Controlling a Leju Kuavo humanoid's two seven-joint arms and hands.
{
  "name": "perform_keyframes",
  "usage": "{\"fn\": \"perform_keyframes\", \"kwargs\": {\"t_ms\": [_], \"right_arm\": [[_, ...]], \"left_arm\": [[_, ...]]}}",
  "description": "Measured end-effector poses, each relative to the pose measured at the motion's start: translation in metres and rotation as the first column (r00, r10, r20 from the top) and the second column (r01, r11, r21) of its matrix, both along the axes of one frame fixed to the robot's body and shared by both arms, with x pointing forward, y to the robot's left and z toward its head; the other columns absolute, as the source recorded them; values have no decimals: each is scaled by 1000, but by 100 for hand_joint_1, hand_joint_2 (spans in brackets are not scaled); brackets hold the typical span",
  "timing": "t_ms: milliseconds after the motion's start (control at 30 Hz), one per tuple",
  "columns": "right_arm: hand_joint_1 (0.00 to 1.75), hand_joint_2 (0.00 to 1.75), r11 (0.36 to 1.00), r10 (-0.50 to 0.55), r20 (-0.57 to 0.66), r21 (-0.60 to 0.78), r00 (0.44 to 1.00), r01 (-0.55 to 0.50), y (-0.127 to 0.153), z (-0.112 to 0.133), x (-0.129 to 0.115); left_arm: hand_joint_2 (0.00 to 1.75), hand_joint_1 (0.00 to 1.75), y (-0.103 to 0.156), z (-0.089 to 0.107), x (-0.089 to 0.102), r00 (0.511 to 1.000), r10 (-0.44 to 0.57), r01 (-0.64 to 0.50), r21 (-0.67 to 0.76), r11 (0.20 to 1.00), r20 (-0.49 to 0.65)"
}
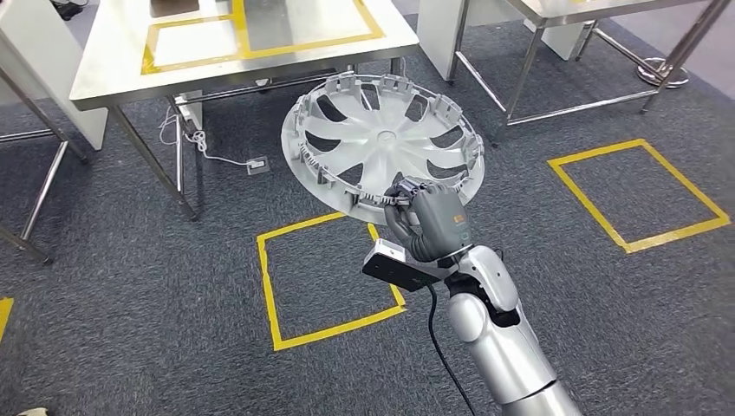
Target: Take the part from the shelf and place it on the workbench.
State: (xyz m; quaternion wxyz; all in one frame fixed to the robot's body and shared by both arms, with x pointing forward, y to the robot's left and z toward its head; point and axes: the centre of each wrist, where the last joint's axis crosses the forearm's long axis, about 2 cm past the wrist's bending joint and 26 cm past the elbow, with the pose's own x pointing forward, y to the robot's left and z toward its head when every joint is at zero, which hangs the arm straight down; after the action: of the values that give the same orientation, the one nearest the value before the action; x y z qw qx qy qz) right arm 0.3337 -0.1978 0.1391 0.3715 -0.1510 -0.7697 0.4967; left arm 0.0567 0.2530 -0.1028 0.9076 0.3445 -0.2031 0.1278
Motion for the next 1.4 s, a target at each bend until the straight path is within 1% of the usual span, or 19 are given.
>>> {"fn": "perform_keyframes", "kwargs": {"t_ms": [133, 433, 1200, 1400], "right_arm": [[175, 175, 1000, 6, 15, -4, 1000, -6, 1, 4, 3], [175, 175, 998, 54, 48, 11, 997, -55, 2, 8, 6], [175, 175, 999, 53, 86, -14, 995, -52, 5, 13, 10], [175, 175, 998, 55, 95, -29, 994, -52, 7, 15, 10]], "left_arm": [[175, 0, 1, 0, 0, 1000, 4, -4, 0, 1000, -1], [175, 0, 0, 0, 1, 1000, -1, 1, -6, 1000, 14], [175, 0, -3, 1, 5, 1000, -15, 16, -12, 1000, 26], [175, 0, -5, 1, 4, 1000, -14, 14, -21, 1000, 7]]}}
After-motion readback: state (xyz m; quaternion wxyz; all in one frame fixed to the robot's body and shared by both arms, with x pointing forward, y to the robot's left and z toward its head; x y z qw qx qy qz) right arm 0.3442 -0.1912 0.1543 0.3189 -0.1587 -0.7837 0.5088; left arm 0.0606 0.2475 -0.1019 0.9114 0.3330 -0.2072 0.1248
